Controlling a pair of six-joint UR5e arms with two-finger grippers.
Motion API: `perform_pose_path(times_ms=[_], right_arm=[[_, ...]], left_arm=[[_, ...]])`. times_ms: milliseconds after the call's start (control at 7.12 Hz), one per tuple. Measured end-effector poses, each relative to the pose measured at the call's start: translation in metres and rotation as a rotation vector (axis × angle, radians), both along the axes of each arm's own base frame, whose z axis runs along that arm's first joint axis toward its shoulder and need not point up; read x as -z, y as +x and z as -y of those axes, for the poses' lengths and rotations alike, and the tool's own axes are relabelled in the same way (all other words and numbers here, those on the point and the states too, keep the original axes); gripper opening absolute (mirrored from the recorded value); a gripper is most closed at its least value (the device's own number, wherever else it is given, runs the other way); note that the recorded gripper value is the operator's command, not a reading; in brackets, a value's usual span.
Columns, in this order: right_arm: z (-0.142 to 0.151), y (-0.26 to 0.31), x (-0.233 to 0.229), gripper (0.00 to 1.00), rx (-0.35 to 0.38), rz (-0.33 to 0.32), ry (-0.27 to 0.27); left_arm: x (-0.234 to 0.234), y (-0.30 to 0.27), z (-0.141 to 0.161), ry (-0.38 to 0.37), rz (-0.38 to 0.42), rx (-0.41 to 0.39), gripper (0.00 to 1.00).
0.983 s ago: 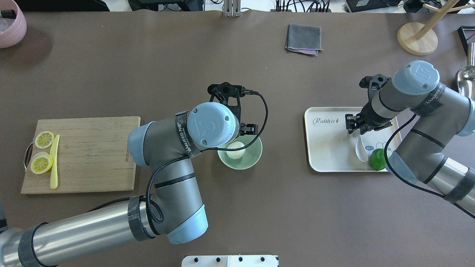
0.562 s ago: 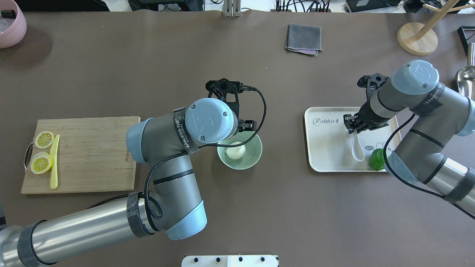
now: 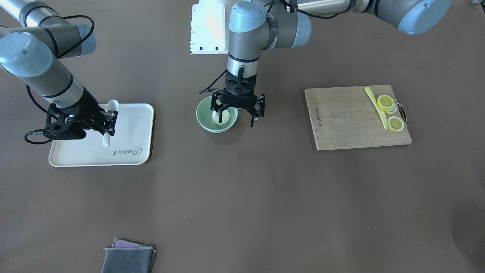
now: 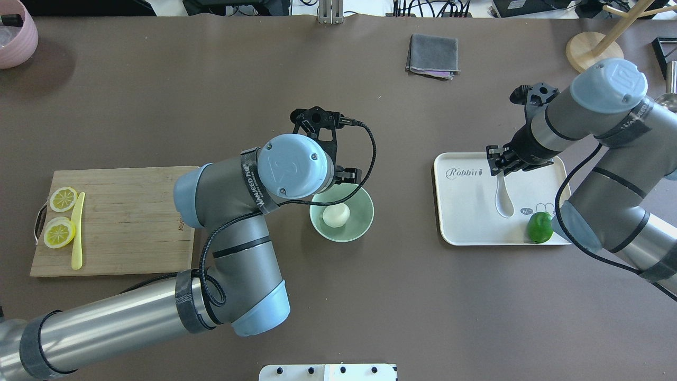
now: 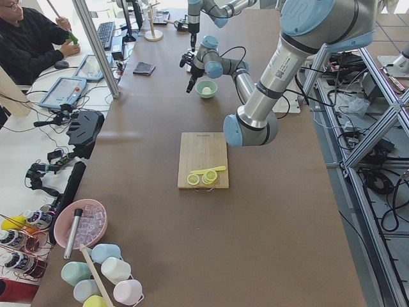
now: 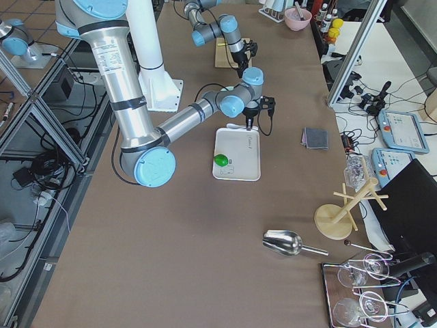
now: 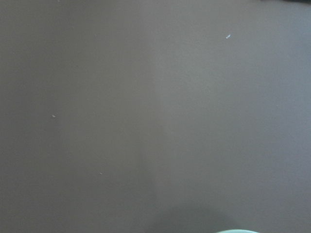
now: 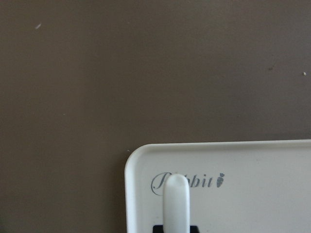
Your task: Put spoon and bun in bowl
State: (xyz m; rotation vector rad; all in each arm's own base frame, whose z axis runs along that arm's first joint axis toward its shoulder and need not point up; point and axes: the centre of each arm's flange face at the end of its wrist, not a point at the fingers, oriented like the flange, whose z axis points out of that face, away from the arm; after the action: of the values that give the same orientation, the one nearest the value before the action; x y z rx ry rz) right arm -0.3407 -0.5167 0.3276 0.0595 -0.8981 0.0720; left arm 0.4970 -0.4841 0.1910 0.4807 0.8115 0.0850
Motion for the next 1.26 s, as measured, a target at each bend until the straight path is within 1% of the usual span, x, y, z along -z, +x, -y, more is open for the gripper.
perform_pose_path(times_ms=[140, 421, 562, 702, 843, 983, 1124, 1264], right_arm=[[0.006, -0.019, 0.027, 0.0, -0.011, 0.013, 0.005], [0.001, -0.084, 0.077, 0.0, -0.044, 0.018, 0.013], [-0.008, -0.116, 0.099, 0.0, -0.051, 0.023, 0.018], [-0.021, -0.144, 0.118, 0.0, -0.049, 0.03, 0.023], [-0.037, -0.166, 0.128, 0.0, -0.04, 0.036, 0.022], [-0.05, -0.181, 0.135, 0.12, -0.031, 0.039, 0.026], [-0.058, -0.19, 0.14, 0.99, -0.026, 0.043, 0.03], [-0.062, -0.196, 0.141, 1.0, -0.021, 0.044, 0.031]], left_arm=[[-0.036, -0.052, 0.029, 0.041, 0.028, -0.035, 0.98], [-0.108, -0.164, 0.085, 0.102, 0.099, -0.076, 0.98], [-0.134, -0.214, 0.106, 0.114, 0.134, -0.079, 0.98], [-0.149, -0.25, 0.121, 0.113, 0.15, -0.073, 0.98], [-0.159, -0.274, 0.131, 0.114, 0.159, -0.073, 0.98], [-0.164, -0.29, 0.137, 0.116, 0.167, -0.069, 0.98], [-0.168, -0.3, 0.141, 0.113, 0.172, -0.059, 0.98], [-0.169, -0.305, 0.143, 0.109, 0.173, -0.051, 0.98]])
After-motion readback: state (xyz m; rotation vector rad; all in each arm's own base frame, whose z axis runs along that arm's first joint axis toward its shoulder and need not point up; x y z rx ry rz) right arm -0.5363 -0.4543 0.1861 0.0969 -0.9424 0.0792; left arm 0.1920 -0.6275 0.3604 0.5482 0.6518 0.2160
